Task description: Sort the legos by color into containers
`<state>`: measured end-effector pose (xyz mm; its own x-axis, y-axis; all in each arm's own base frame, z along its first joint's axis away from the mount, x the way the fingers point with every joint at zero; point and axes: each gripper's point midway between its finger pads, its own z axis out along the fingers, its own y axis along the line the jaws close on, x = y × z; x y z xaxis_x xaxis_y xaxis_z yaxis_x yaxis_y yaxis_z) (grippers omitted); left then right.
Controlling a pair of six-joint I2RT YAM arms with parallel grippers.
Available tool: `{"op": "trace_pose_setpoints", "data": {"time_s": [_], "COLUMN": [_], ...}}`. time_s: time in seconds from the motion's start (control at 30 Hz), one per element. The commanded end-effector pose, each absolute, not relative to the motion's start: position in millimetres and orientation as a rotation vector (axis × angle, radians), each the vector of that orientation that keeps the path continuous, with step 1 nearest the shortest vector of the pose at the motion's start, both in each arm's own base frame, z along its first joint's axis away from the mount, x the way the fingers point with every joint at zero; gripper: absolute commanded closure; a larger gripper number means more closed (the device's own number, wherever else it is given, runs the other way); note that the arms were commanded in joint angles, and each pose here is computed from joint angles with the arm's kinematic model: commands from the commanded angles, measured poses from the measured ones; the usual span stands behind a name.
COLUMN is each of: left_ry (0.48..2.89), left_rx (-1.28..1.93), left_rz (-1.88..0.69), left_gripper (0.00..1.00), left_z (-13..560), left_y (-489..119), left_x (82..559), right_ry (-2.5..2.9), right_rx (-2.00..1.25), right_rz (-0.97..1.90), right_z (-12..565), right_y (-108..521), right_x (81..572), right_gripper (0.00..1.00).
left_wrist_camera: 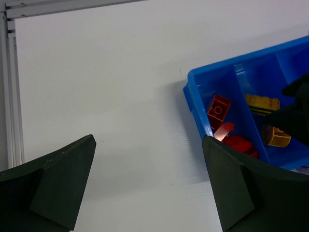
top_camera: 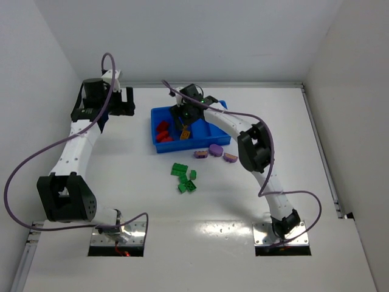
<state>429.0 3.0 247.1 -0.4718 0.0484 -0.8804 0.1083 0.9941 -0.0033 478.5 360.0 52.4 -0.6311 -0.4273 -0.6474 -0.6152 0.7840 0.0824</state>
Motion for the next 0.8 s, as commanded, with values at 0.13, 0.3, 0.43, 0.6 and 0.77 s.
{"op": "trace_pose_setpoints", "data": {"time_s": [0.13,0.3,0.43,0.6,0.77], "left_ry": [2.025,1.981,1.969,1.964,1.969], "left_rx": [0.181,0.210,0.233,0.284,0.316], "left_rz": [-0.139,-0.217,-0.269,-0.316,-0.352], "left_gripper": [0.00,0.00,0.00,0.00,0.00], "left_z": [253.8,262.6,262.3,263.1,259.5], "left_y": [-9.5,-22.4,-33.0,-52.6,-65.3], "left_x": [422.0,425.1,432.7,436.3,437.9], "right_ry": [2.138,1.978,1.979,2.152,2.276], "right_rx": [-0.875,-0.889,-0.984,-1.080,-1.104], "right_rz": [0.570,0.537,0.419,0.332,0.287], "right_z": [122.5,205.2,212.4,158.7,101.1], "right_y": [381.2,328.8,262.5,195.8,154.5], "right_x": [475.3,444.8,396.7,322.2,287.2], "right_gripper": [0.21,0.21,0.21,0.21,0.21]}}
